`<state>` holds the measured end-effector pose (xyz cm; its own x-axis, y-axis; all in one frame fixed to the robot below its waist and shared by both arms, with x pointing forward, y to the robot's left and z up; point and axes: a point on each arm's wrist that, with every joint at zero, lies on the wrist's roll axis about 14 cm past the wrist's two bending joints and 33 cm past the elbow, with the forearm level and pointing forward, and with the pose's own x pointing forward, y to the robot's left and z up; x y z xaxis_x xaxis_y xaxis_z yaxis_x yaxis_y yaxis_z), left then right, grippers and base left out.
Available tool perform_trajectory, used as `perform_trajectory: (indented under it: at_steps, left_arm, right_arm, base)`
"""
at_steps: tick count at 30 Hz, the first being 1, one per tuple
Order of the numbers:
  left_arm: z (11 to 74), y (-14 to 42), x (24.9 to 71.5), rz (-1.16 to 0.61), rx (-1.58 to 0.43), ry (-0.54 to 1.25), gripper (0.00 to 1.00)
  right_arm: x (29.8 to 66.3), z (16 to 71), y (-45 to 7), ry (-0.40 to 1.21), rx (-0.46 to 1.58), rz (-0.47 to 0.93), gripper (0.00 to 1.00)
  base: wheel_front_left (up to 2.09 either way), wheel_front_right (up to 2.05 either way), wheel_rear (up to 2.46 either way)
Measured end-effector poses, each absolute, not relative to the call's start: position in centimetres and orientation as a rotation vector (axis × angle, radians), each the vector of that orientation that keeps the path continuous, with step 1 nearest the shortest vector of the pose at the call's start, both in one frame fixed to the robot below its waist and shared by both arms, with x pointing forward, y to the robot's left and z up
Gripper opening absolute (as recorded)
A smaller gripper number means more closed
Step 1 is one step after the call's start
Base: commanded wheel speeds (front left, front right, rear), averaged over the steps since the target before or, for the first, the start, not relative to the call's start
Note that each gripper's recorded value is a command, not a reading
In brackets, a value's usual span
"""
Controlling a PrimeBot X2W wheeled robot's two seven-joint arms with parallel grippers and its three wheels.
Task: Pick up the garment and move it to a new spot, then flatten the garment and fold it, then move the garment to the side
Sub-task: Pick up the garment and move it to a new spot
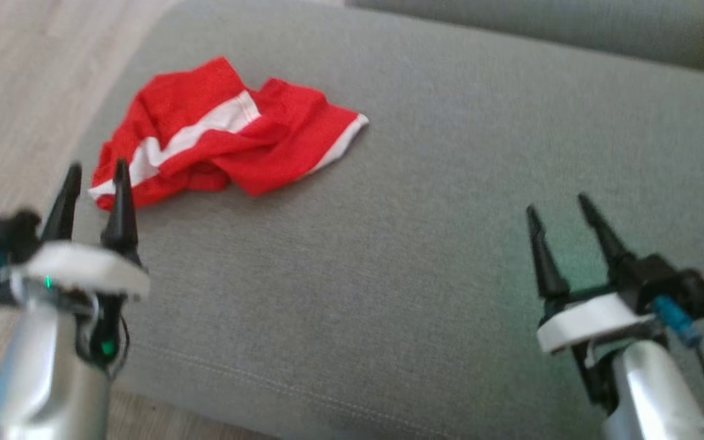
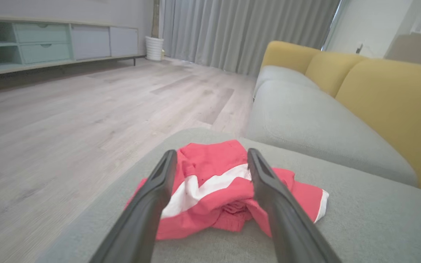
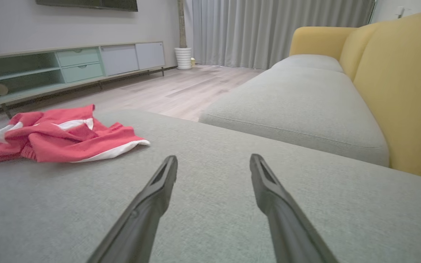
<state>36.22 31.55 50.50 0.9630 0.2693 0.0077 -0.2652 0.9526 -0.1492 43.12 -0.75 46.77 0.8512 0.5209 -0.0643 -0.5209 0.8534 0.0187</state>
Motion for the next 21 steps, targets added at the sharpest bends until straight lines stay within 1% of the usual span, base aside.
perform_trajectory:
  at_steps: [4, 8, 9, 15, 21]
  left_arm:
    - [48.2, 30.4, 40.5, 0.167, -0.107, 0.145, 1.0]
    - [45.2, 29.7, 42.9, 0.09, -0.05, 0.304, 1.0]
    - [45.2, 29.7, 42.9, 0.09, -0.05, 0.304, 1.0]
    - [41.9, 29.3, 45.7, 0.028, 0.008, 0.457, 1.0]
    - [39.7, 29.7, 48.5, 0.013, 0.071, 0.564, 1.0]
  right_arm:
    - [45.1, 46.6, -2.6, 0.067, -0.016, 0.486, 1.0]
    - [46.1, 45.8, -4.0, 0.086, -0.043, 0.448, 1.0]
    - [46.1, 45.8, -4.0, 0.086, -0.043, 0.448, 1.0]
    - [47.0, 45.1, -6.0, 0.105, -0.055, 0.396, 1.0]
    - [47.4, 44.2, -7.7, 0.123, -0.06, 0.353, 1.0]
  base:
    - [0.0, 0.0, 0.0]
    - [0.0, 0.0, 0.0]
    - [0.0, 0.0, 0.0]
    - [0.0, 0.0, 0.0]
    - [0.0, 0.0, 0.0]
